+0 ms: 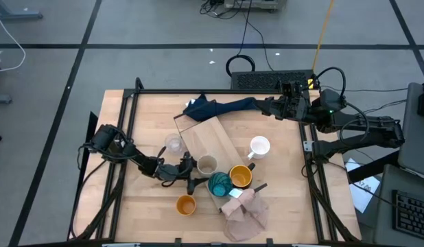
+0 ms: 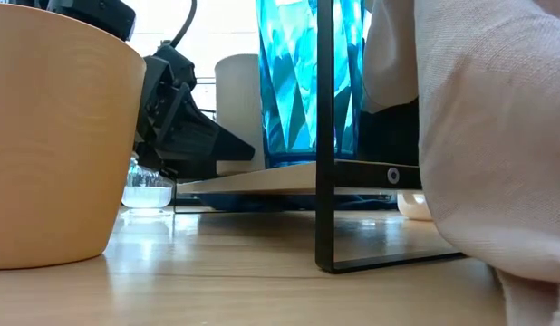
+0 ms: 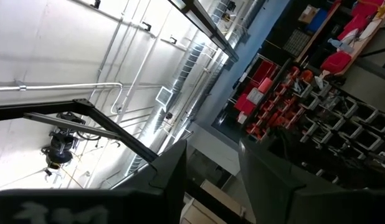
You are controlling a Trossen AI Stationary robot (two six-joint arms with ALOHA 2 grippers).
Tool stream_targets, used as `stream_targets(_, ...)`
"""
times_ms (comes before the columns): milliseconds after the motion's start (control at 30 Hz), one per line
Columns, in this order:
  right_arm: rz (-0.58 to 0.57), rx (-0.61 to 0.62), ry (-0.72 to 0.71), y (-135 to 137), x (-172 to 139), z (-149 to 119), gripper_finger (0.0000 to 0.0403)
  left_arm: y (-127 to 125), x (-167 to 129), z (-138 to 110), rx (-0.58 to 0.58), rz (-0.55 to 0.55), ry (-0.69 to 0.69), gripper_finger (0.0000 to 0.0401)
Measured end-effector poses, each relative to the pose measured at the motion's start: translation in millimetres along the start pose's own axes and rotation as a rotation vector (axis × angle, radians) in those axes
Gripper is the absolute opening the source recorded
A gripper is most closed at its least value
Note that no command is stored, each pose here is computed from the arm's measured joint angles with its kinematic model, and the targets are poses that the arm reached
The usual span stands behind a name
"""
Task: Stack small to large cups/mugs on shelf
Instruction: Put the white cup on the shelf, then put the white mug on the shelf
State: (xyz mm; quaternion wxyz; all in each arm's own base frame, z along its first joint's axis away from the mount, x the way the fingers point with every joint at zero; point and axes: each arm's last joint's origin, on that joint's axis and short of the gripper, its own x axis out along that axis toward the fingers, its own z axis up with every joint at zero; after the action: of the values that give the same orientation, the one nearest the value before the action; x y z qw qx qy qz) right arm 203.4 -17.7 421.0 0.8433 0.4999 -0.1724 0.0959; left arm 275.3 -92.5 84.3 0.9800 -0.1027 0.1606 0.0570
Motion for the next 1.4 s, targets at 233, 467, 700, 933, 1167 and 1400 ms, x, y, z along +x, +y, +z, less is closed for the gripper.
stream_targets(233,-0.001,0.000,0.000,-0.2,0.0,0.0,0.0137,0.0,-0.1,0.0,0.029,0.000,0.000,0.0311)
stream_targets(467,-0.002,0.000,0.001,-0.2,0.0,0.0,0.0137,2.4,0.6,1.1,0.012,0.027,-0.013,0.0352)
stream_targets(700,-0.003,0.000,0.001,-0.3,0.0,0.0,0.0137,0.5,0.1,3.4,0.008,-0.001,-0.036,0.0397)
stream_targets(933,-0.004,-0.001,-0.001,-0.5,0.0,0.4,0.0137,-4.1,-1.5,1.6,-0.001,-0.032,-0.021,0.0393)
stream_targets(1167,-0.005,-0.006,-0.003,-1.0,-0.1,1.3,0.0137,-8.5,-11.2,14.3,0.020,-0.076,0.020,0.0393)
stream_targets(1400,-0.007,-0.023,-0.006,-1.4,-0.2,2.2,0.0137,6.2,-20.3,27.6,0.047,0.108,0.080,0.0393)
